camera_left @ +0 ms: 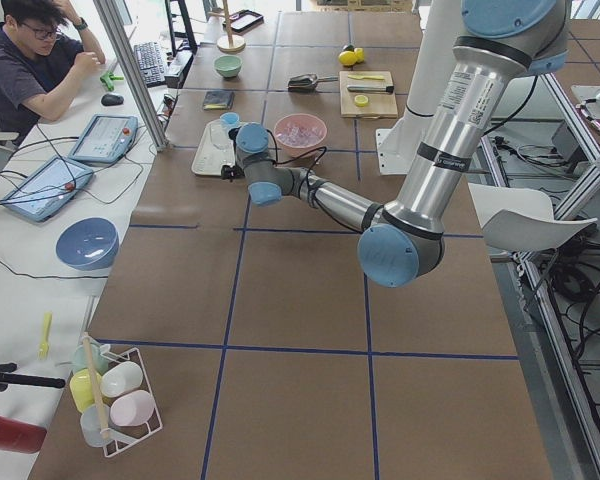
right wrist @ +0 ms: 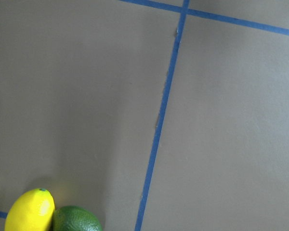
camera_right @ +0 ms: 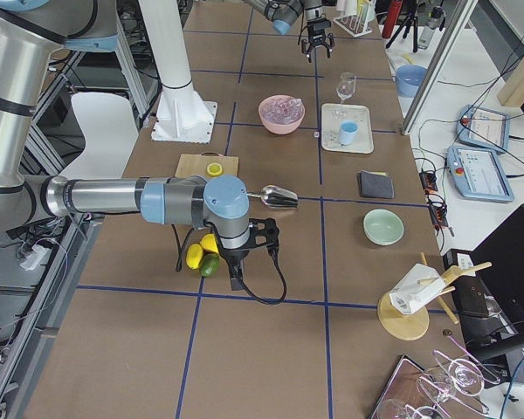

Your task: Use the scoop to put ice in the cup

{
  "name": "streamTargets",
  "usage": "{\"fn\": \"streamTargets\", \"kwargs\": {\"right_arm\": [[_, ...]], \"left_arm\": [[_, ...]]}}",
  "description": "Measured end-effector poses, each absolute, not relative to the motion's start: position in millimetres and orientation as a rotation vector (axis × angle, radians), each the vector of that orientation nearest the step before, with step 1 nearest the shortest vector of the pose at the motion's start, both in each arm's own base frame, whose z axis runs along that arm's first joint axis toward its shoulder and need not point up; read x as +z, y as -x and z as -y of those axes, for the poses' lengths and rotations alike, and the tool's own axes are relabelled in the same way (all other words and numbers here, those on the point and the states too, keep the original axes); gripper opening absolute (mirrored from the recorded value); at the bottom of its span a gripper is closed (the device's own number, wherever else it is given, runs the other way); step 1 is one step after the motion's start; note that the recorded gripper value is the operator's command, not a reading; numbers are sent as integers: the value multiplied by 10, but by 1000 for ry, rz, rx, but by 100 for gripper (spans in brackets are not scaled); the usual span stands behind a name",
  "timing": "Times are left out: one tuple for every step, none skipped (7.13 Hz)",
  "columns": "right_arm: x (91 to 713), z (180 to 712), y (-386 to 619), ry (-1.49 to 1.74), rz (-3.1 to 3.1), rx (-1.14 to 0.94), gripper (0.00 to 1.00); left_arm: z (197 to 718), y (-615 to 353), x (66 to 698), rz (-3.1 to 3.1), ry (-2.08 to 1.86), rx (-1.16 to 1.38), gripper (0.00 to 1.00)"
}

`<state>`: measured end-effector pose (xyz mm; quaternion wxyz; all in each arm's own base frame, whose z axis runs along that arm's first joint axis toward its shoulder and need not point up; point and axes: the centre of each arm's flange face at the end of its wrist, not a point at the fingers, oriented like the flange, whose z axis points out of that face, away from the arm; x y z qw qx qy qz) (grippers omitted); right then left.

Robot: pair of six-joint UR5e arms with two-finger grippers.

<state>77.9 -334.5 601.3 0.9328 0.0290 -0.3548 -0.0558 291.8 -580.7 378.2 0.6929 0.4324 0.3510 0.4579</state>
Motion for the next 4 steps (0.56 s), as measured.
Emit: {"fn": "streamTargets", "kwargs": {"right_arm": [[5980,3402,-784,-49,720,-82,100],[5947,3462,-779,-48,720,-68,100],[5926,3522,-775,-51,720,-64,100],[5933,3558,-768,-50,722,-63,100]], "left_arm": [[6009,-2481,3947,-710,-881,998,100],[6203,-1950,4126,-665,-771,920,100],[6336,-1420,4275,-648,-675,828,100],[6409,-943,4416,-641,-589,733,100]]}}
